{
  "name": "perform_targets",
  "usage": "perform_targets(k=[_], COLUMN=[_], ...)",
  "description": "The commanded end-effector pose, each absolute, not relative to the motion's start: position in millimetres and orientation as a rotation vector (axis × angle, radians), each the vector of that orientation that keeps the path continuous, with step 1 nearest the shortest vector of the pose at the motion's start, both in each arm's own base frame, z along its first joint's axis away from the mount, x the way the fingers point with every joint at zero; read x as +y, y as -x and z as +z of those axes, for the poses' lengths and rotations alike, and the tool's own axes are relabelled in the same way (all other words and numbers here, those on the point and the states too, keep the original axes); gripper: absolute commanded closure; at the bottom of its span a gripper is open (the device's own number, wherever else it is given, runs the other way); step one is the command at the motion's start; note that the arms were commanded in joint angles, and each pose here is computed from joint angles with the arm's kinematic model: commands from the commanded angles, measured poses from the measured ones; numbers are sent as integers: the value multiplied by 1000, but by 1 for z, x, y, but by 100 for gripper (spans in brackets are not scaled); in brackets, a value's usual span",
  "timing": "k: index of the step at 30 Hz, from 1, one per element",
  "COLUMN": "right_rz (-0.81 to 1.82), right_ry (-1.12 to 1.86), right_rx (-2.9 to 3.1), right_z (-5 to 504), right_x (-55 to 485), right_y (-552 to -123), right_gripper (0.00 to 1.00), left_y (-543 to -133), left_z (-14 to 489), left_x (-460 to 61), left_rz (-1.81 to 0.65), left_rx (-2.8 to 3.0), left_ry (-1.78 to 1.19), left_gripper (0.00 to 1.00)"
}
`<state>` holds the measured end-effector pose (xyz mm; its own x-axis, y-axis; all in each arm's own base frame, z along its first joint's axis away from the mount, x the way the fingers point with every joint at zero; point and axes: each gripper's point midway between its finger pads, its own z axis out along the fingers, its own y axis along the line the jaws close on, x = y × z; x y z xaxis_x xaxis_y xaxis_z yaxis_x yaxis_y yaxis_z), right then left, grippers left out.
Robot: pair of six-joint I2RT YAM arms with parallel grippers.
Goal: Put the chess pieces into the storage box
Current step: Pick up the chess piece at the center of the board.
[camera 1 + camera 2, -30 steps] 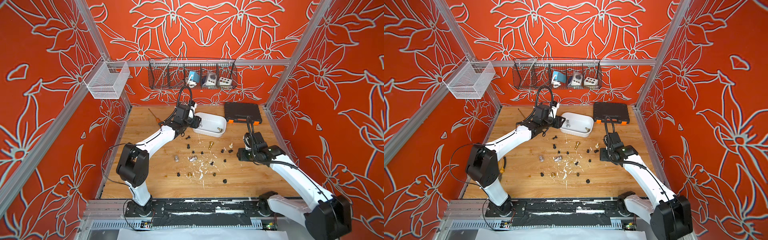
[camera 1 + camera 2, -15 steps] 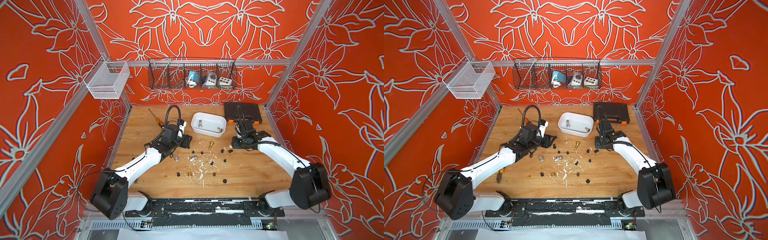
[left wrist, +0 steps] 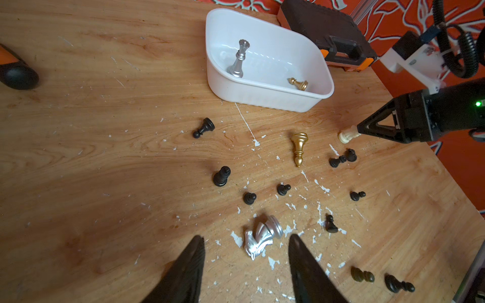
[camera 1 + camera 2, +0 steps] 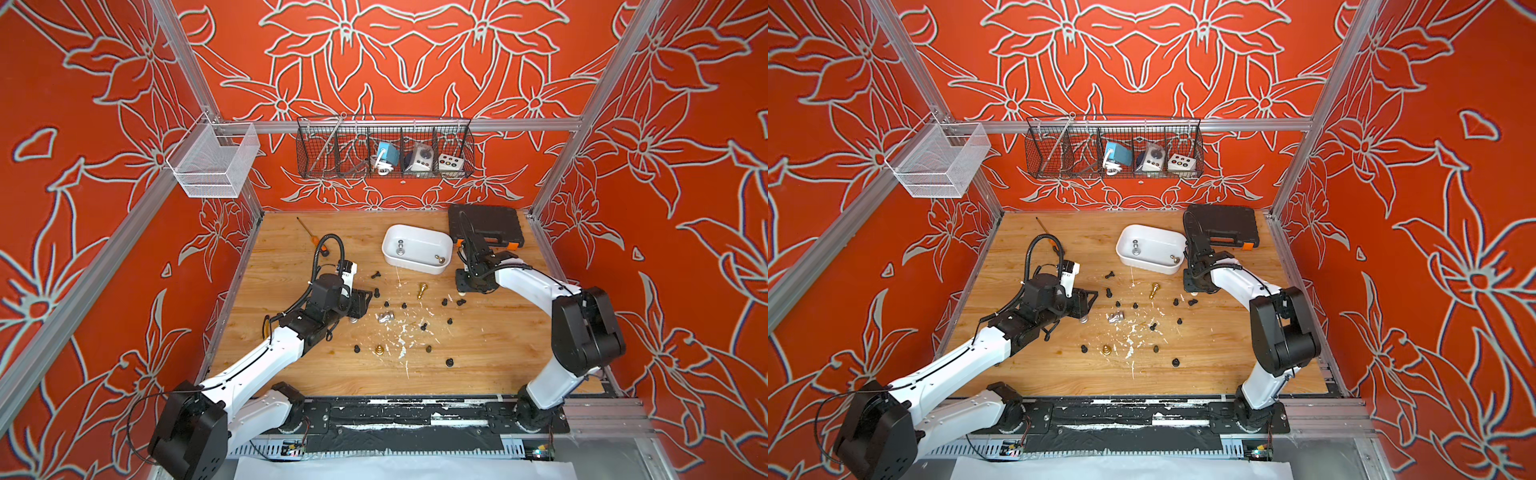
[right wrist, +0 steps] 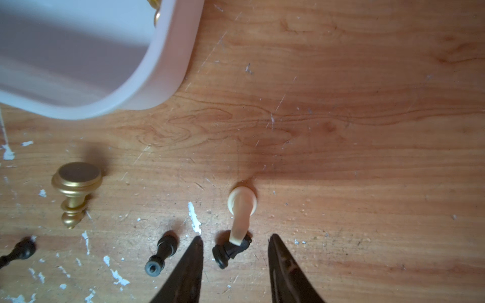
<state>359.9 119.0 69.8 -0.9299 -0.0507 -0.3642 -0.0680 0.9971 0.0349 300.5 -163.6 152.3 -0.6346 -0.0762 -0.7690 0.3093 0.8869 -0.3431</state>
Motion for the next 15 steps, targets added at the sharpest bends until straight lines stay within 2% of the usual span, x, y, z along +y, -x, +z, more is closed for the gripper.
perform_targets(k=[1,15], right_rz=[15,22], right_ry=[76,91], right_rx=[2757,2791], right_z=[67,50], right_x=[113,118], right_y=[-367,-371], right_gripper=[59,72], left_y=[-300,-300], left_z=[157,156], left_x=[-165,-167], left_rz=[-591,-590], left_rx=[2168,2172], left_ry=[-151,-171], left_gripper=[47,46])
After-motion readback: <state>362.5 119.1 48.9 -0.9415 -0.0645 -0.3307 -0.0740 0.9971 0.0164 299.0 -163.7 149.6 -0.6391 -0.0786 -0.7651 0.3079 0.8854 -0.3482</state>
